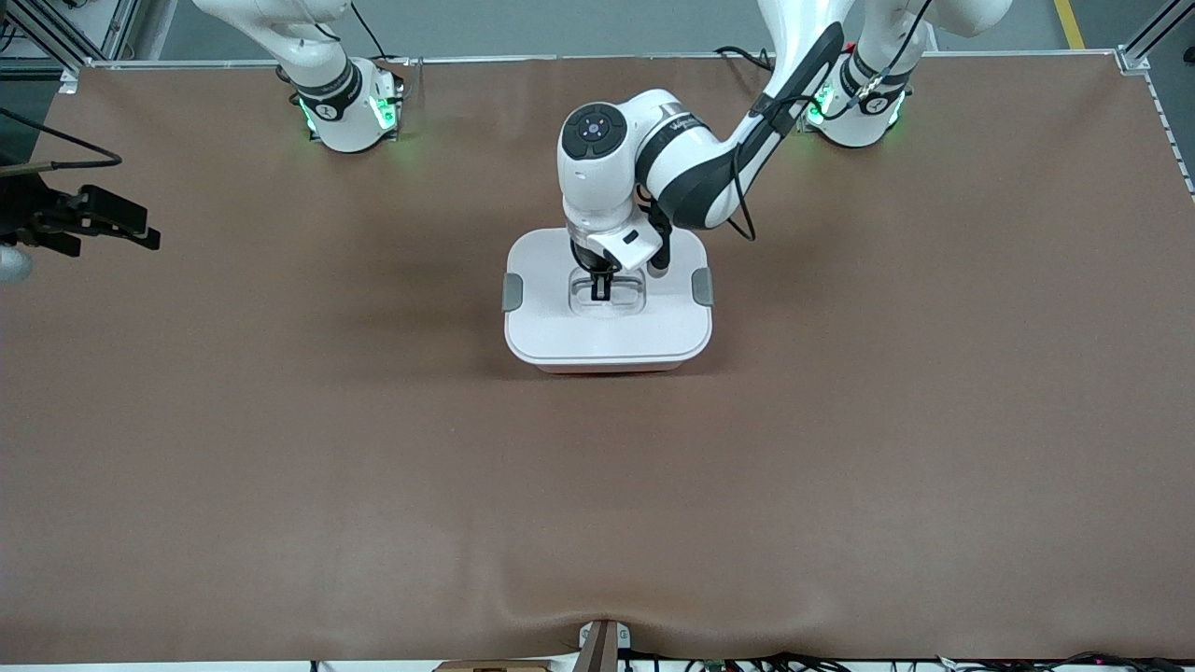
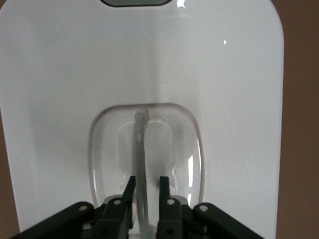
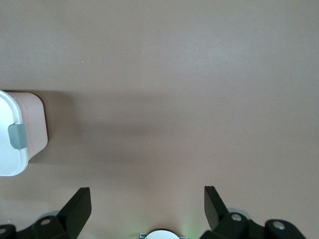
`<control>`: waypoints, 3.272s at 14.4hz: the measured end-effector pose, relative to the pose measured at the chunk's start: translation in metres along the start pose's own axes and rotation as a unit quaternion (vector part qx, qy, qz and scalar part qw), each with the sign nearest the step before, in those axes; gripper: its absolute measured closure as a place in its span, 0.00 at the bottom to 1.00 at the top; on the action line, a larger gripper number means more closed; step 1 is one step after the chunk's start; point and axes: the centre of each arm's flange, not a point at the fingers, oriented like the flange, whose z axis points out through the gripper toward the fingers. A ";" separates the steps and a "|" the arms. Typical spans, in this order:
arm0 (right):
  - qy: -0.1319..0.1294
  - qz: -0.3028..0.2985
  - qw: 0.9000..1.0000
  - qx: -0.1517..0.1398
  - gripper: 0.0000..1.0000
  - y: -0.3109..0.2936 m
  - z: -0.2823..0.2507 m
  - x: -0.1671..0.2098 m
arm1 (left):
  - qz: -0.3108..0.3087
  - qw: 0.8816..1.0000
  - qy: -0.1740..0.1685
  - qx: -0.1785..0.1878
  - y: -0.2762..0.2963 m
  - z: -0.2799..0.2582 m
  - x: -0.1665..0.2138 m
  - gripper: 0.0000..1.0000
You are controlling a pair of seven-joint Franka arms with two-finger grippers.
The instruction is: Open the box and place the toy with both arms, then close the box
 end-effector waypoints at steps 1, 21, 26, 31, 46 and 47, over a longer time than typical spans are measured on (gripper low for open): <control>0.003 0.000 1.000 -0.001 0.00 -0.001 0.001 -0.004 | -0.001 1.000 -0.002 -0.002 0.001 -0.002 0.000 0.59; 0.016 0.001 1.000 -0.021 0.00 -0.008 -0.012 -0.015 | 0.152 0.988 0.031 -0.009 0.116 -0.106 0.170 0.00; 0.028 0.017 0.999 -0.001 0.00 -0.001 -0.013 -0.012 | 0.220 0.975 0.038 0.001 0.142 -0.117 0.230 0.00; 0.026 0.076 0.997 0.002 0.00 -0.012 -0.012 -0.012 | 0.290 0.956 0.042 0.018 0.166 -0.117 0.297 0.00; 0.035 0.028 0.999 0.001 0.00 -0.012 -0.012 -0.009 | 0.545 0.838 0.033 0.010 0.165 -0.214 0.451 0.00; 0.035 0.027 0.999 0.001 0.00 -0.012 -0.011 -0.009 | 0.550 0.835 0.025 0.006 0.158 -0.227 0.459 0.00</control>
